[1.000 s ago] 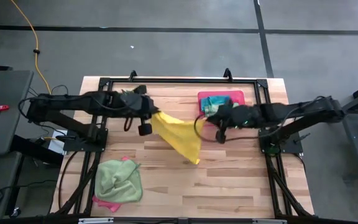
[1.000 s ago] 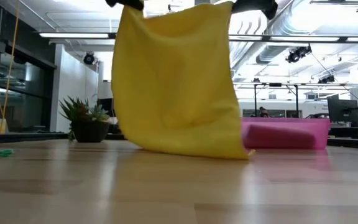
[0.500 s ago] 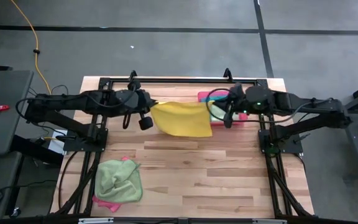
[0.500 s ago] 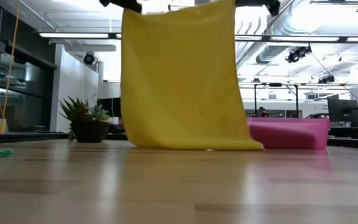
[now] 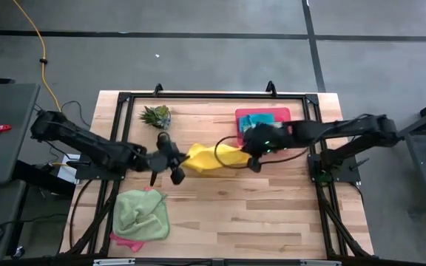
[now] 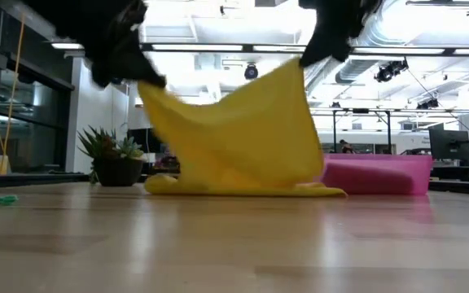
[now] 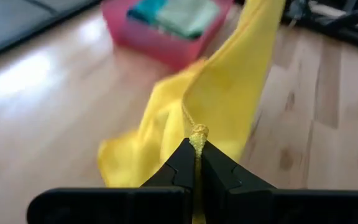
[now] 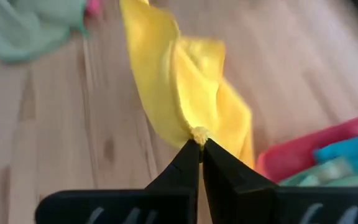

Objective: Fold microfiber towels
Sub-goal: Fold the yellow microfiber cloth

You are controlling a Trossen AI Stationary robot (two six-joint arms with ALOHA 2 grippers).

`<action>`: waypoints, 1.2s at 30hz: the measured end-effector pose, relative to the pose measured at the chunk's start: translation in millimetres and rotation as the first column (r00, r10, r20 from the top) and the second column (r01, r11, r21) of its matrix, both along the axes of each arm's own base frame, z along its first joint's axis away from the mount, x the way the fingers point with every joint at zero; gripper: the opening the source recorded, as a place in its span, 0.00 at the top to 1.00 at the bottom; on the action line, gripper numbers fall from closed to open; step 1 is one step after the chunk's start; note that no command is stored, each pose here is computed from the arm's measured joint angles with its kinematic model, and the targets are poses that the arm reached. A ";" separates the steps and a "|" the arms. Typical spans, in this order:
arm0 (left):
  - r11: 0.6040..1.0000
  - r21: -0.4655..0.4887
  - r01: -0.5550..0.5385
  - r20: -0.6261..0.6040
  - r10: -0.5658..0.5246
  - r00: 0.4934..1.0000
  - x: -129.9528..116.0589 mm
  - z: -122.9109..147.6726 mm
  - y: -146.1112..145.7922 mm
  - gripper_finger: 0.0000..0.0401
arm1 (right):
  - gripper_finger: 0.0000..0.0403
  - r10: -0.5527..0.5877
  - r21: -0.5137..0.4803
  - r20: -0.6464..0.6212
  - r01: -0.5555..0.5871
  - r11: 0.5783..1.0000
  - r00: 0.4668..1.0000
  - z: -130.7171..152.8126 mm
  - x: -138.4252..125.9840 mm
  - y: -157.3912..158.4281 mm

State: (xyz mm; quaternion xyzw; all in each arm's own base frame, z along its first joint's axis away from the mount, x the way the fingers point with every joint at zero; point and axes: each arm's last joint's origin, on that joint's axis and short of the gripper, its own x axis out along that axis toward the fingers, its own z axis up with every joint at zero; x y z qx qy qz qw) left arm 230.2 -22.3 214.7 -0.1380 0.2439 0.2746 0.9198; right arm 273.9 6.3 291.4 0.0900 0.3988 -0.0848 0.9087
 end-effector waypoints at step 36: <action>0.866 -0.072 0.495 -0.510 -0.458 0.728 -15.7 -65.3 34.0 0.61 | 1.00 -0.053 0.173 -0.260 0.100 0.980 0.964 -106.7 62.6 29.3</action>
